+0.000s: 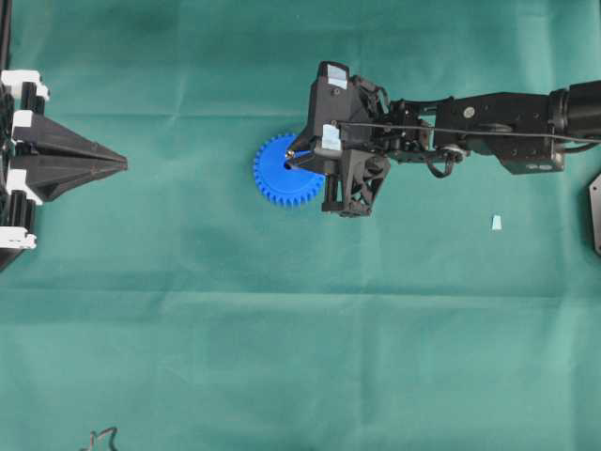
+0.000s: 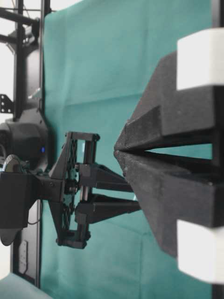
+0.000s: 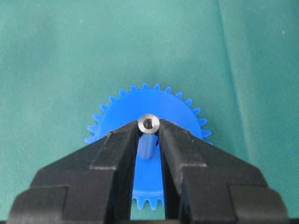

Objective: Insert the shaft into the center hole of the gear.
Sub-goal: 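Lift the held shaft and carry it left over the blue gear, then align the shaft over the gear's center hole and lower it in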

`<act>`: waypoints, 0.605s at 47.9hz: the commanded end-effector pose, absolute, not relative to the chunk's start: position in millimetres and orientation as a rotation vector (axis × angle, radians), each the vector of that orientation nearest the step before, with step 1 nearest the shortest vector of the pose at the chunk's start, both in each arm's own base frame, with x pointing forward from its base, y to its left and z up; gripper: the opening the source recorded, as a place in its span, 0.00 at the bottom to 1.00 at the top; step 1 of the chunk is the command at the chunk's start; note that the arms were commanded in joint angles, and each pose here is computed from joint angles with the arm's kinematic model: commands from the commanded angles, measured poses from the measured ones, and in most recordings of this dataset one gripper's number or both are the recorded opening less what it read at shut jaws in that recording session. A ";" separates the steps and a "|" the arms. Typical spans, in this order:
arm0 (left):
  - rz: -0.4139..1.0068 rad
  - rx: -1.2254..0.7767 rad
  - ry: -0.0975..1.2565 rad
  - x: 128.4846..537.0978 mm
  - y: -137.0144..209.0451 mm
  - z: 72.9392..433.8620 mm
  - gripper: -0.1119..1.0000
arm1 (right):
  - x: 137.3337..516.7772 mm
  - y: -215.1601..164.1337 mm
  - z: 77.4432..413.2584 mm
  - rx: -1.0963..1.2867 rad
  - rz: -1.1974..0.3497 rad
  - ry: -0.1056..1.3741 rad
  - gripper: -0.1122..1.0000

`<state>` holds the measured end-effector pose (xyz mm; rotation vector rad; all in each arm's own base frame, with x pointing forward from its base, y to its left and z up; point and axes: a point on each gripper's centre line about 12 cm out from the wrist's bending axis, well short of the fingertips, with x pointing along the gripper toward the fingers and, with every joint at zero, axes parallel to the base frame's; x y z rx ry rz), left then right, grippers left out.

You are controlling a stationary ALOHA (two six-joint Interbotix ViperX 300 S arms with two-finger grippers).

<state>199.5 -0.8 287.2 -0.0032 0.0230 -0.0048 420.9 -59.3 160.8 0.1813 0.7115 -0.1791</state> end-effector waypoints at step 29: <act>-0.005 0.000 0.000 202.1 -0.9 297.6 0.10 | 428.2 -62.7 197.5 0.163 -0.176 0.583 0.26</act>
